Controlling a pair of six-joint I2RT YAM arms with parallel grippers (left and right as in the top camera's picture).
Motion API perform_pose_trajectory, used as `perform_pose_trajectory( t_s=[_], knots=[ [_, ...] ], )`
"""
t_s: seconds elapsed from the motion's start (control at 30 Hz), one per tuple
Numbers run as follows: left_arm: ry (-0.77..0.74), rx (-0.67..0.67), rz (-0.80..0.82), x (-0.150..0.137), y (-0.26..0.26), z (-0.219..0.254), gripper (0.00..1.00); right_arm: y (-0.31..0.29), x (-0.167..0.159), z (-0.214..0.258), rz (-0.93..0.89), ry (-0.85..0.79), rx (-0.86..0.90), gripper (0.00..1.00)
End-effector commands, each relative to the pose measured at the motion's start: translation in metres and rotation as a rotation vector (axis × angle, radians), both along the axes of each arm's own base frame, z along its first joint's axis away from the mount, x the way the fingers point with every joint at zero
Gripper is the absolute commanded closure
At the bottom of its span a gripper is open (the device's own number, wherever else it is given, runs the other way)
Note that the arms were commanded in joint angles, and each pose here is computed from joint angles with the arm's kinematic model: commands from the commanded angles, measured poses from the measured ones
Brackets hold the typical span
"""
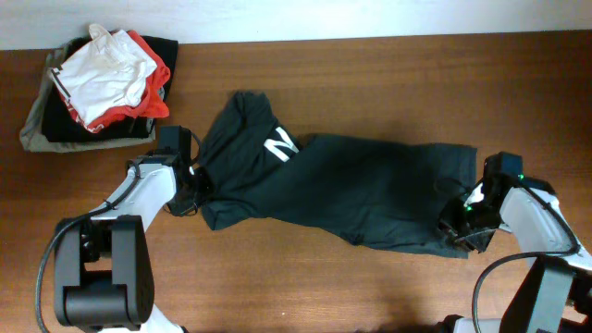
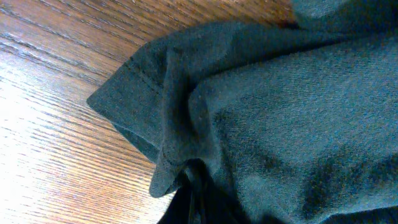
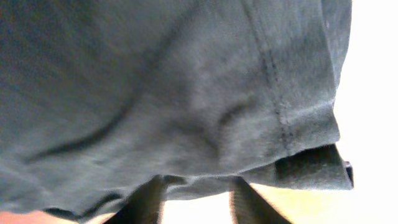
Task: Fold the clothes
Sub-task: 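Grasp the lower right hem with the right gripper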
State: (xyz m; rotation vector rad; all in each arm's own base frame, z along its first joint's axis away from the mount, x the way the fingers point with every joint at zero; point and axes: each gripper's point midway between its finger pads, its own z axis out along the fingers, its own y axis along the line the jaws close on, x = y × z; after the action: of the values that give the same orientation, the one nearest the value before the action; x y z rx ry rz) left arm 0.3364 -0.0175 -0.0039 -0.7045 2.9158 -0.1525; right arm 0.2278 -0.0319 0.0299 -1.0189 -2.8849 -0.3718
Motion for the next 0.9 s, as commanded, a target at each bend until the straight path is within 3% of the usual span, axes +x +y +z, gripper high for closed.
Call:
perform_pose_trajectory(
  t_s=[0.0, 0.23, 0.5, 0.87],
  knots=[
    [0.091, -0.026, -0.002, -0.020, -0.005, -0.026, 0.98, -0.001, 0.010, 0.009, 0.032, -0.034, -0.002, 0.39],
    [0.092, -0.038, -0.003, -0.020, -0.007, -0.025, 0.98, -0.008, -0.006, -0.005, 0.012, 0.024, -0.058, 0.35],
    [0.092, -0.045, -0.004, -0.020, -0.009, -0.025, 0.98, 0.014, 0.003, -0.010, -0.004, -0.042, 0.066, 0.36],
    [0.092, -0.048, -0.005, -0.020, -0.009, -0.025, 0.98, 0.021, -0.015, -0.035, -0.110, -0.002, 0.084, 0.36]
  ],
)
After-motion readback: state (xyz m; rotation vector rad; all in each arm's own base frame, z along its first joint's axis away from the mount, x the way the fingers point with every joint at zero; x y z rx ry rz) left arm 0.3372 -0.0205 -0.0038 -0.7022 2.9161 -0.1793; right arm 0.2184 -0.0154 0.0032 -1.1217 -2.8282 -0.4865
